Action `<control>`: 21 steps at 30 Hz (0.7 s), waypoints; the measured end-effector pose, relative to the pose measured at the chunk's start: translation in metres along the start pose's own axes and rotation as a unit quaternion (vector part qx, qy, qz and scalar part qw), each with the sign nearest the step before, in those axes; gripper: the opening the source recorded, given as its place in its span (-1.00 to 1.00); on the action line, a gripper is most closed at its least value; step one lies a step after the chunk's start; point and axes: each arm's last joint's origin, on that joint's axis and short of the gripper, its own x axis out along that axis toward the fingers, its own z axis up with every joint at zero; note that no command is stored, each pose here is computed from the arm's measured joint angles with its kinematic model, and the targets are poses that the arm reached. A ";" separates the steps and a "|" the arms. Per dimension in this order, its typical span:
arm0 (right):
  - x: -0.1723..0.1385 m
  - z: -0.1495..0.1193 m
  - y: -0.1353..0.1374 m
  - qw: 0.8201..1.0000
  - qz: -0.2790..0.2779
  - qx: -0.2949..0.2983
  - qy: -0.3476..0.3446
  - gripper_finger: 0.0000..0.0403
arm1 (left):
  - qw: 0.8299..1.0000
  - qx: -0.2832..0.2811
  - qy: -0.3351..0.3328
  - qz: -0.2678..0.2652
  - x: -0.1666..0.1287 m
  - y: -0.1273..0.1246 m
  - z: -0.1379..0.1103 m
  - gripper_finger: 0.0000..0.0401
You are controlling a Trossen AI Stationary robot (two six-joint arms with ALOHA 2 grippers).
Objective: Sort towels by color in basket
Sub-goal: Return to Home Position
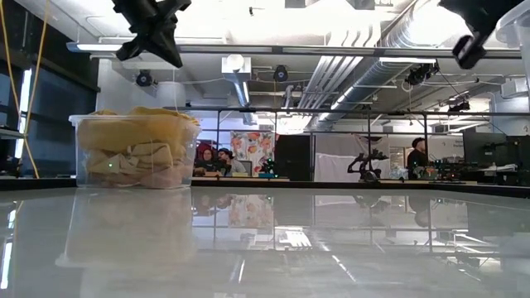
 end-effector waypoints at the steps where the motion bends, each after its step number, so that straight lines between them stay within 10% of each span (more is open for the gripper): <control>1: 0.002 0.001 0.001 1.000 0.001 -0.004 -0.006 -0.98 | 1.000 -0.004 0.000 -0.001 0.000 -0.001 -0.001 -1.00; 21: 0.022 -0.058 -0.040 0.997 -0.060 -0.035 -0.046 -1.00 | 1.000 0.014 -0.016 0.015 -0.001 -0.009 -0.007 -1.00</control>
